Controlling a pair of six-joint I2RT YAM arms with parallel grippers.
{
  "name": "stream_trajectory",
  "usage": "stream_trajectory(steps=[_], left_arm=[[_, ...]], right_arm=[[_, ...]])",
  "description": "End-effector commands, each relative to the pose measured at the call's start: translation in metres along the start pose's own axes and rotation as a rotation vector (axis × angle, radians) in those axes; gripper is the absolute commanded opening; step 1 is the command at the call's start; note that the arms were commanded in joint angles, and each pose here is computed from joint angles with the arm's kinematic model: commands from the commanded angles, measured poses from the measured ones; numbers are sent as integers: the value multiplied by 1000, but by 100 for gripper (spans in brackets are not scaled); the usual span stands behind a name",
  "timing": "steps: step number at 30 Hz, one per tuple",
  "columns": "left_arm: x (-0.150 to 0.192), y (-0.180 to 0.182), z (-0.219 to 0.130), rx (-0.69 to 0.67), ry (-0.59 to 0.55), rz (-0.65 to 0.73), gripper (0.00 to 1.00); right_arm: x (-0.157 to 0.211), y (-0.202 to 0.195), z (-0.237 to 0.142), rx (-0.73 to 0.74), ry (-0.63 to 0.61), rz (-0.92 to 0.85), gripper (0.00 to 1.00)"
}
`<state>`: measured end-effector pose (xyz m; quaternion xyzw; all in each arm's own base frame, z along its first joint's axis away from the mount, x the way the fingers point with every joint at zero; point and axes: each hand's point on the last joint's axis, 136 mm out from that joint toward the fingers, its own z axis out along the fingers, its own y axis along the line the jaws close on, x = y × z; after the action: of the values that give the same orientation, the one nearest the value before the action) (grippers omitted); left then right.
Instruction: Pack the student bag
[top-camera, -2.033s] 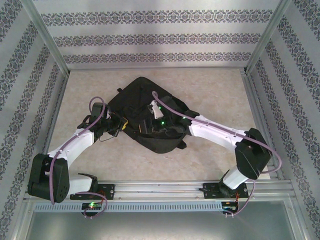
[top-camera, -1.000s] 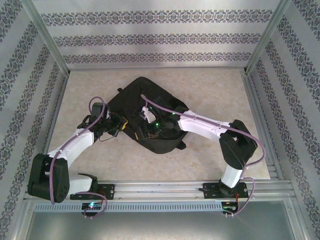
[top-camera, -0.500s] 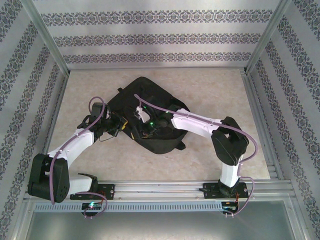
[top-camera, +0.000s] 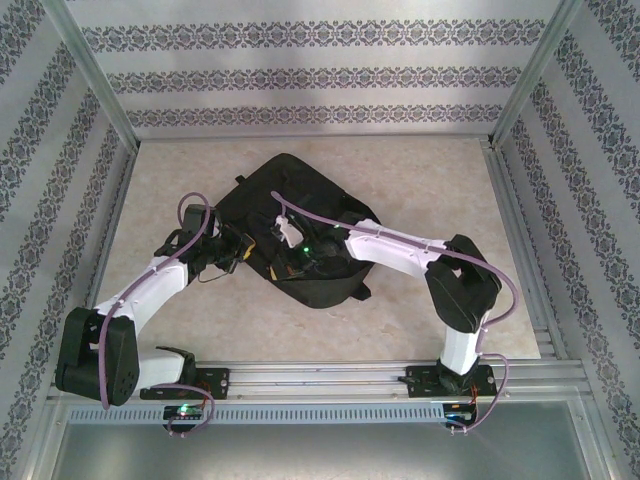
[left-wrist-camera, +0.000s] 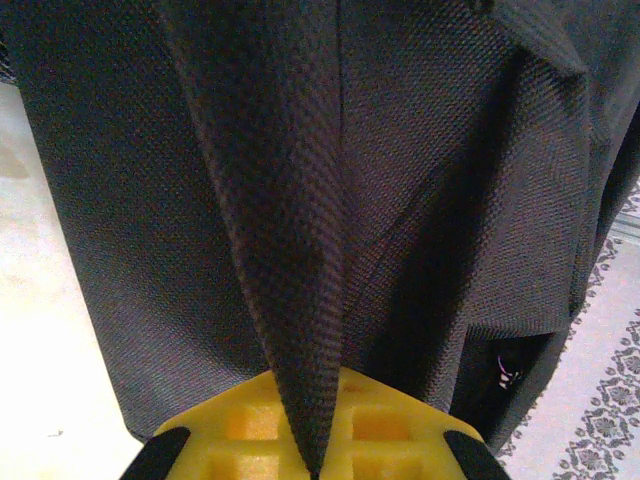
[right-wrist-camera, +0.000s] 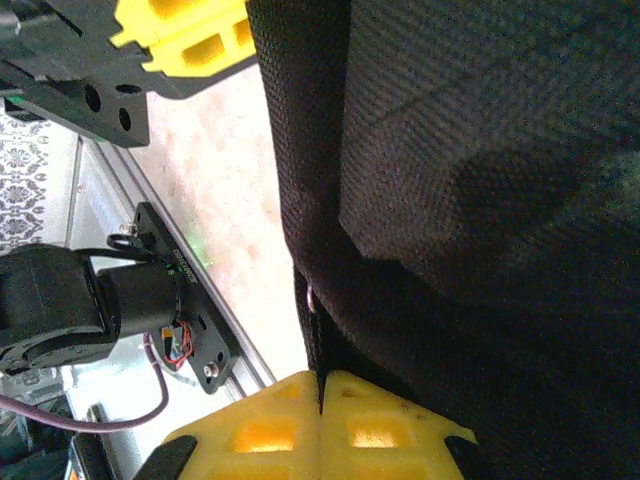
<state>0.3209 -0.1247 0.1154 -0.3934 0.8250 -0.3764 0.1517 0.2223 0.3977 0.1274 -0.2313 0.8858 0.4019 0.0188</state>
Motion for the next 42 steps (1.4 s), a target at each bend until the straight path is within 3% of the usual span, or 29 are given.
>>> stream_trajectory(steps=[1,16,31,36,40,42], left_arm=[[-12,-29,-13,68,-40,61,0],[-34,-19,-19,26,-88,65,0],[-71,-7,-32,-147,-192,136,0],[-83,-22,-29,-166,-181,173,0],[-93,-46,-17,-164,-129,254,0],[-99,-51,-10,-194,-98,291,13]], right_arm=[[17,-1,-9,16,20,-14,1],[58,-25,-34,70,58,10,0],[92,-44,-80,153,12,14,0],[87,-30,-80,105,-4,-9,0],[74,-5,-59,68,14,-68,0],[65,9,-45,52,28,-94,0]])
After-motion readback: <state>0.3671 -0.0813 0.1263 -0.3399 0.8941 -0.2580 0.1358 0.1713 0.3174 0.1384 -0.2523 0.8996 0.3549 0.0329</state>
